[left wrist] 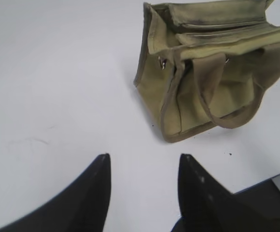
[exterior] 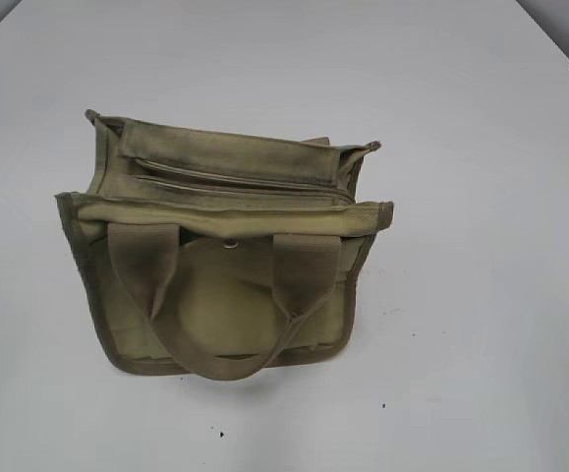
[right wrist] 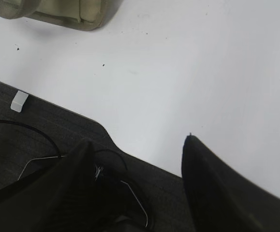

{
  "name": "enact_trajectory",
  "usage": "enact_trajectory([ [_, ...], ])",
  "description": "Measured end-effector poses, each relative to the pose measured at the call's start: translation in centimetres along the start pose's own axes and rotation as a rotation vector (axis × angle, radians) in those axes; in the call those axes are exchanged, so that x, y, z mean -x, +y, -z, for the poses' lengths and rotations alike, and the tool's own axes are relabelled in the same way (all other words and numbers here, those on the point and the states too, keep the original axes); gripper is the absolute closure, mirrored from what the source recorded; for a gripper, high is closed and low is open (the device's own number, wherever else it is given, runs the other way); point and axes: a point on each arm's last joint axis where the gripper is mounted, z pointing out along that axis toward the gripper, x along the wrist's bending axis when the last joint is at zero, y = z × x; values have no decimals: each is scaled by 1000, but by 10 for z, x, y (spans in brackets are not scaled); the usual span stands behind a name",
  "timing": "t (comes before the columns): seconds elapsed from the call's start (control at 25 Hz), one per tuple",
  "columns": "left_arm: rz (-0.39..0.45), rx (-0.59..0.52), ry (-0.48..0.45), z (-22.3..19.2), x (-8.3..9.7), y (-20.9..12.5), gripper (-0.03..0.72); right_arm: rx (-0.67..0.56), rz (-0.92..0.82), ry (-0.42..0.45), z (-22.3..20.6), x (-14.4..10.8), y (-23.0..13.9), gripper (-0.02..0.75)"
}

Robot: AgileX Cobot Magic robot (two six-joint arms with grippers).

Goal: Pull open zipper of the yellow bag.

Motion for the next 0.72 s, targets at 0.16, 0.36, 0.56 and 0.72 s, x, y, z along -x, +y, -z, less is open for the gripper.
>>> enact_trajectory([
  [0.16,-14,49,23,0,2,-32,332,54,41,-6,0,-1,-15,293],
  [0.36,-13,52,29,-9,2,-44,332,79,57,-12,-1,0,-15,293],
  [0.56,-15,72,46,-15,0,-44,332,79,57,-12,-1,0,-15,293],
  [0.72,-17,74,51,-16,-1,-44,332,81,52,-1,-1,-1,-15,293],
])
